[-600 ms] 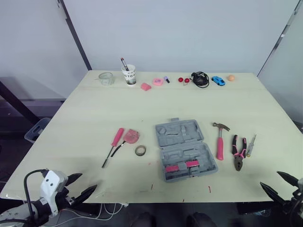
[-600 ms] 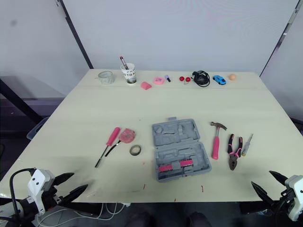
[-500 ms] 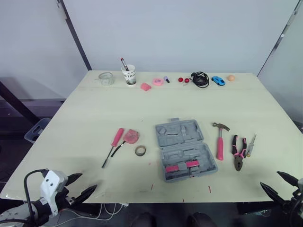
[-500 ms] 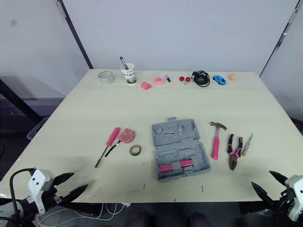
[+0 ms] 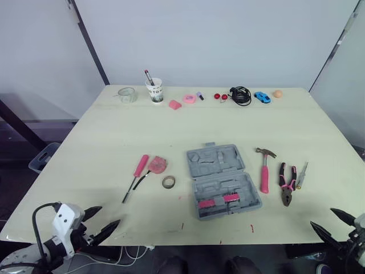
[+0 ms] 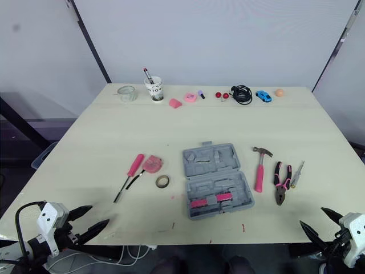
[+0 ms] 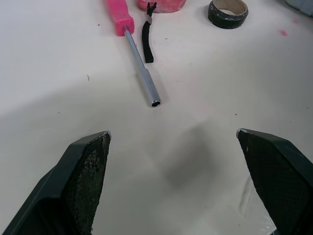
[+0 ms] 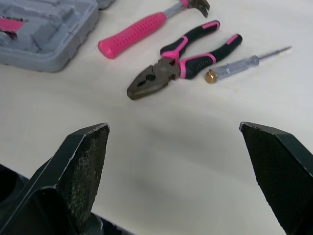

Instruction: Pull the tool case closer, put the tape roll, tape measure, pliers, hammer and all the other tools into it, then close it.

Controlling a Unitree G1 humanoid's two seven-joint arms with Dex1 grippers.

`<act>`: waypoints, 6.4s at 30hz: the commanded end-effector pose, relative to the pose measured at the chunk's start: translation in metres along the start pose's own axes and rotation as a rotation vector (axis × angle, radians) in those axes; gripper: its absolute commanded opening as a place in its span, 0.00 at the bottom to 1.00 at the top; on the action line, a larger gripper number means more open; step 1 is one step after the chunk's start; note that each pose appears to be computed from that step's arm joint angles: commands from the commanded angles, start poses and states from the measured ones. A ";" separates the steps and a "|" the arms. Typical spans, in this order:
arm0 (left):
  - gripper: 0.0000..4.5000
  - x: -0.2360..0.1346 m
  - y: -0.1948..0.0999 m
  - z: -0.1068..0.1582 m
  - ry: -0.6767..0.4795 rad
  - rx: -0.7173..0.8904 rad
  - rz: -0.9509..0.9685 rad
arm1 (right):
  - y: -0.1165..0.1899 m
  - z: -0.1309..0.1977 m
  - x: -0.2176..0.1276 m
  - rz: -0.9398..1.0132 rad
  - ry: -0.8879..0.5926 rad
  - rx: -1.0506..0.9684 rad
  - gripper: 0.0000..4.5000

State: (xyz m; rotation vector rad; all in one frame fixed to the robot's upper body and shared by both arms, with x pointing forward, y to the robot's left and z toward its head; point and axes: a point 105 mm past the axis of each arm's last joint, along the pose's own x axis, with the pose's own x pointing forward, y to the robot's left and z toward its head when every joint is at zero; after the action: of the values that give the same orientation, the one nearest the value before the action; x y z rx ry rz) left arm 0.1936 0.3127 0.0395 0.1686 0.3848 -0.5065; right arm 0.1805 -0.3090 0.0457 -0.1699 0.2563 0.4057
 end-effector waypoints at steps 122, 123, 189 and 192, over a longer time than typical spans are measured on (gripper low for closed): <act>0.04 0.203 -0.101 0.097 0.194 0.321 -0.765 | 0.085 0.084 0.200 0.639 0.285 -0.337 0.00; 0.04 0.202 -0.102 0.097 0.194 0.323 -0.770 | 0.087 0.083 0.198 0.648 0.287 -0.331 0.00; 0.04 0.140 -0.125 0.053 0.424 0.370 -1.029 | 0.139 0.040 0.124 0.833 0.452 -0.097 0.00; 0.04 0.140 -0.124 0.052 0.425 0.370 -1.026 | 0.140 0.041 0.125 0.833 0.450 -0.098 0.00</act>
State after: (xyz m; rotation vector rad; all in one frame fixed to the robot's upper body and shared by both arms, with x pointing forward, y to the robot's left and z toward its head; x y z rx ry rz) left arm 0.2694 0.1373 0.0288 0.4565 0.7784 -1.5205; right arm 0.2455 -0.1419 0.0270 -0.2565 0.8052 1.1495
